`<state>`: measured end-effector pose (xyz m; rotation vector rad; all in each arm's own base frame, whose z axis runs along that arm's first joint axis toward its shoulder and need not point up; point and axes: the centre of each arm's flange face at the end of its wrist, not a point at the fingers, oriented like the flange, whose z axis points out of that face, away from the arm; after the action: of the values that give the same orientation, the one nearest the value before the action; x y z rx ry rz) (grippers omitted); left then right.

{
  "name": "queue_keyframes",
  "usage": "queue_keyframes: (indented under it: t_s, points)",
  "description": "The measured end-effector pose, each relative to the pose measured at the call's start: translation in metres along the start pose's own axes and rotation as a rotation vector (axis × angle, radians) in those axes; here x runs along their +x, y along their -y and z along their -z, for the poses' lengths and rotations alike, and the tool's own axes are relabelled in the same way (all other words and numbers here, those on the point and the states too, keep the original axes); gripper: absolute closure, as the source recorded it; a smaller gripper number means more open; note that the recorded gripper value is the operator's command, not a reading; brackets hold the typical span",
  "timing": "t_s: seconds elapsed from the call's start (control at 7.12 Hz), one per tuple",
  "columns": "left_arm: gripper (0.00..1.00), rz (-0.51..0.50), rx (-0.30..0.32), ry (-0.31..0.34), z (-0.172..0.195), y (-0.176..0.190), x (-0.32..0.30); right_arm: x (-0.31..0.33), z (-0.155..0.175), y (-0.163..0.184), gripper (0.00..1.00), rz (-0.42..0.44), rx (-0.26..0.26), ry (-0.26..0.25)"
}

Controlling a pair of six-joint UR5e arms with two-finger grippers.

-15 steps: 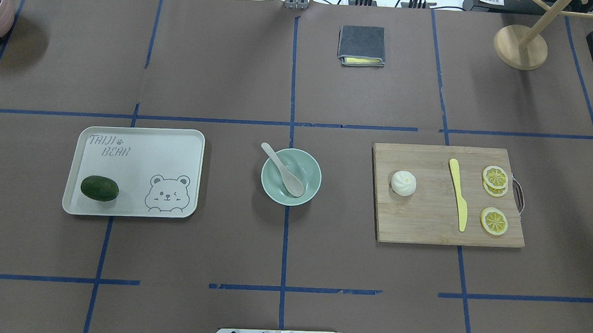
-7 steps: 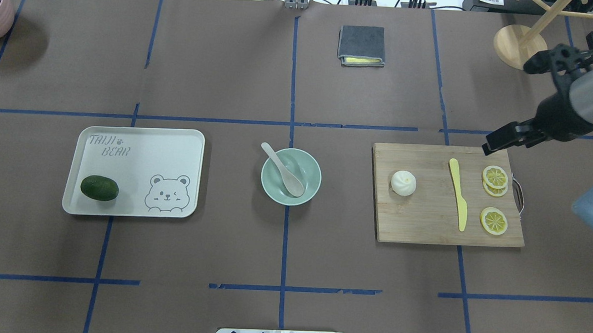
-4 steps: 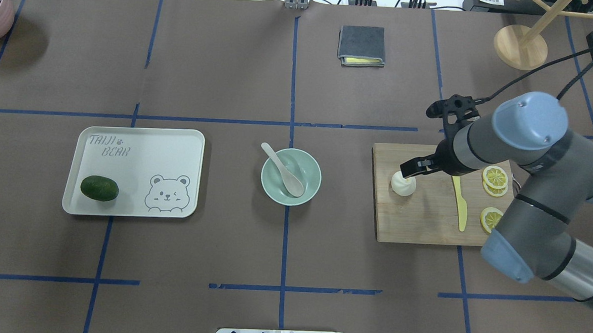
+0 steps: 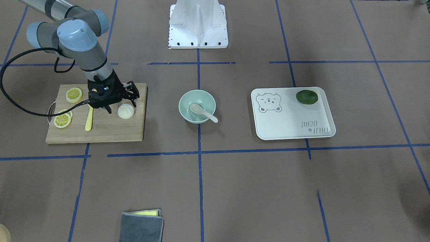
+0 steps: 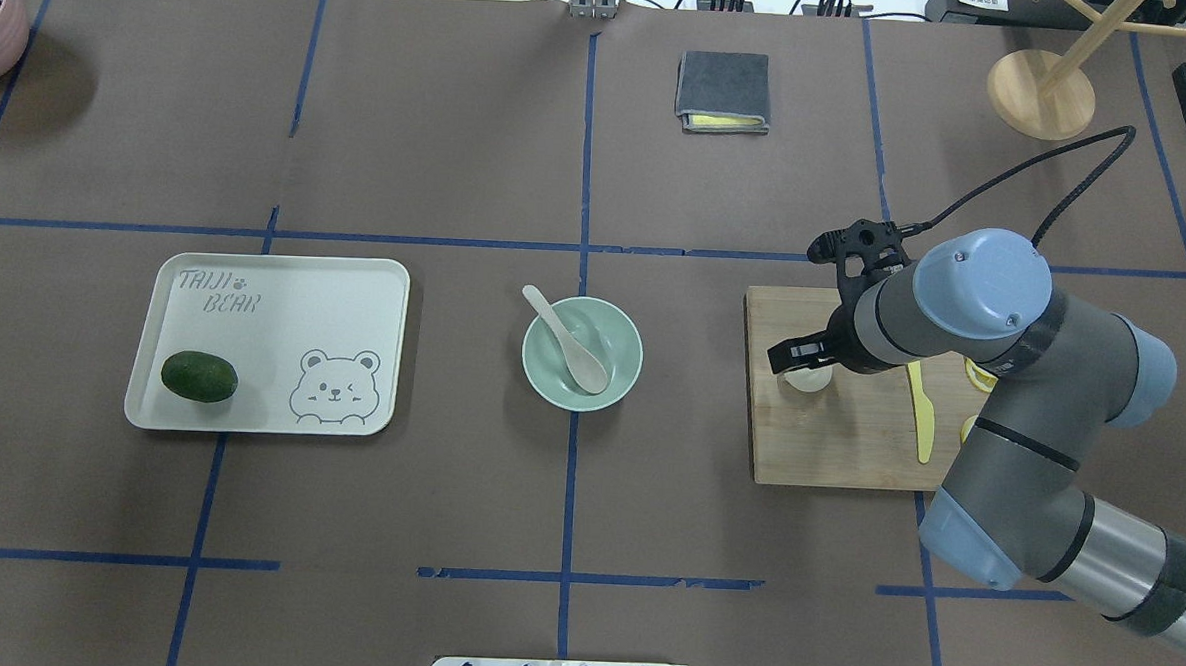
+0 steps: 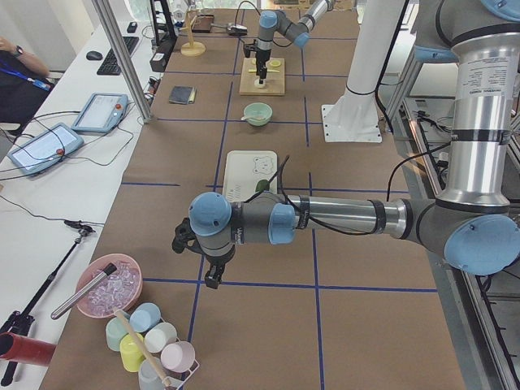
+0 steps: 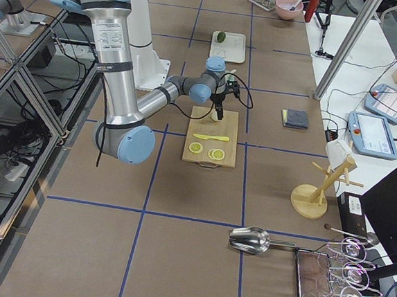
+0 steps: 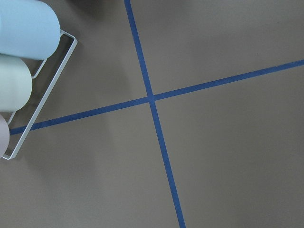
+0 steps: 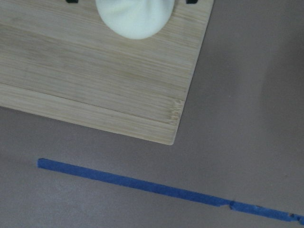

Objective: Put spoon and bun in bowl

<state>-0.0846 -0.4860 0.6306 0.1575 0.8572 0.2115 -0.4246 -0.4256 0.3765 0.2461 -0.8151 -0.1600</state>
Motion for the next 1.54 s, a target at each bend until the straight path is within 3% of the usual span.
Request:
queue_keyframes:
  t_s: [0.7, 0.98, 1.26, 1.54]
  points:
    - [0.0, -0.007, 0.007, -0.005, 0.0, 0.0, 0.001, -0.017, 0.016, 0.002, 1.0, -0.004, 0.016, 0.031]
    - [0.0, -0.009, 0.009, -0.005, 0.0, 0.0, 0.001, -0.08, 0.037, 0.023, 1.0, -0.074, 0.015, 0.053]
    - [0.0, -0.009, 0.009, -0.005, 0.0, 0.0, 0.001, -0.169, 0.059, 0.036, 1.0, -0.154, 0.031, 0.04]
    - [0.0, -0.011, 0.012, -0.006, 0.001, 0.001, 0.002, -0.242, 0.041, 0.044, 1.0, -0.214, 0.073, 0.003]
